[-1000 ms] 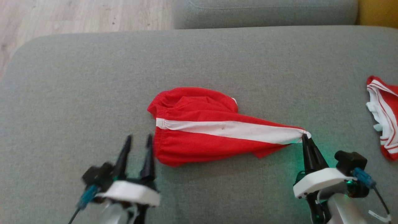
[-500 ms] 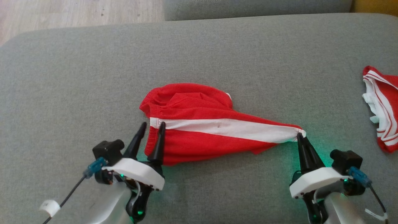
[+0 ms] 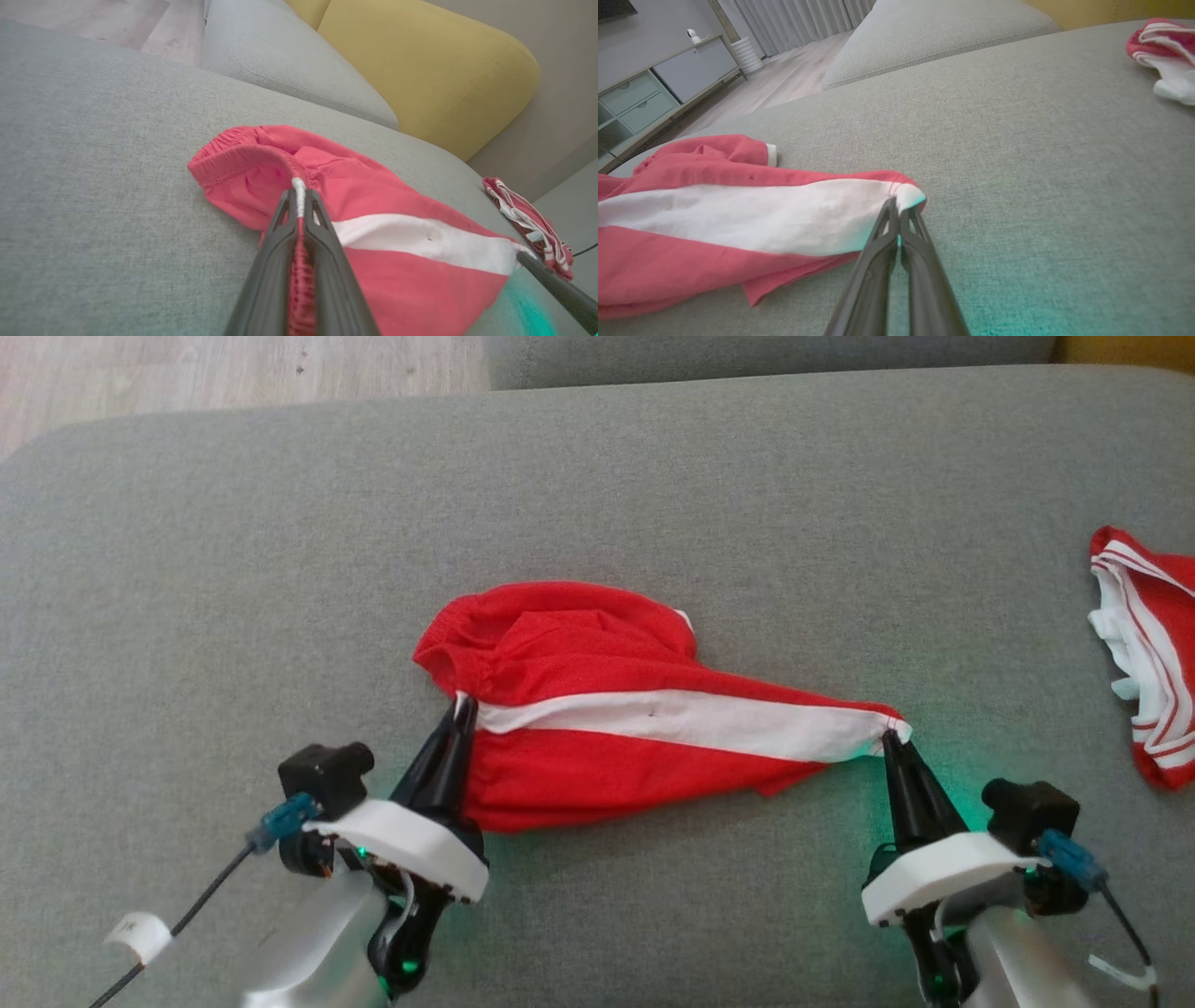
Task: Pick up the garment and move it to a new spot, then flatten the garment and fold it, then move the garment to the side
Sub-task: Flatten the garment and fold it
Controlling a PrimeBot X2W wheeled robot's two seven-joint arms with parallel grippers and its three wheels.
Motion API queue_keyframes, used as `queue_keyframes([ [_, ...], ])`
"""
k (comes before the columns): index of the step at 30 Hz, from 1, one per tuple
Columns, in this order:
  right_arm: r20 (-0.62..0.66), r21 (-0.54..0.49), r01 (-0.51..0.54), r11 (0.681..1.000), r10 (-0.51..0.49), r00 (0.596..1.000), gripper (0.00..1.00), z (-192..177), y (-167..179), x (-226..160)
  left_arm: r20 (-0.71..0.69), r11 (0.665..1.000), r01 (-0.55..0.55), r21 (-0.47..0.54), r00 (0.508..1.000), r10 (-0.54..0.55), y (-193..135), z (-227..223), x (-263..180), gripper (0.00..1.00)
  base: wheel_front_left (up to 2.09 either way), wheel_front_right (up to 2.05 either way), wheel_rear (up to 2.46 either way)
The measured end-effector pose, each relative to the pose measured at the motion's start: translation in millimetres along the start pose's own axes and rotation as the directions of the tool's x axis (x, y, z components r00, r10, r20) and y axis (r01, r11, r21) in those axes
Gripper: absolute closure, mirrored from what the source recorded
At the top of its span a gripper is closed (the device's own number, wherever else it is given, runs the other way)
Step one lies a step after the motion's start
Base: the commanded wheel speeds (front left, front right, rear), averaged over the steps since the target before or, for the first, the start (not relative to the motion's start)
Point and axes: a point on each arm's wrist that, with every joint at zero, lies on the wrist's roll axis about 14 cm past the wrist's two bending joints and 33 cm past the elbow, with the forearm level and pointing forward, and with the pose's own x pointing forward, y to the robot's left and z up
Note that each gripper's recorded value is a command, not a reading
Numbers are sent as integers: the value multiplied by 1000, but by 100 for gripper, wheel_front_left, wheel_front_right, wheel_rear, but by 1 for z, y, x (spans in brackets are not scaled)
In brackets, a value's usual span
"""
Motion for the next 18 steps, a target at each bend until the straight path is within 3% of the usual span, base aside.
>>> queue_keyframes([
  [5,46,5,-5,1000,5,999,100,16,2,2,9,1000,10,3,1000,-10,-3,5,-3,100,0,0,0],
  [12,219,41,-54,998,43,975,100,73,18,-1,185,992,76,103,978,-94,-25,76,-11,100,0,0,0],
  [15,353,9,-104,995,94,931,100,124,36,-2,306,969,87,232,939,-158,-36,137,-24,100,0,0,0],
  [18,511,-49,-160,986,162,844,100,193,58,-9,412,931,86,356,879,-238,-57,199,-41,100,0,0,0],
])
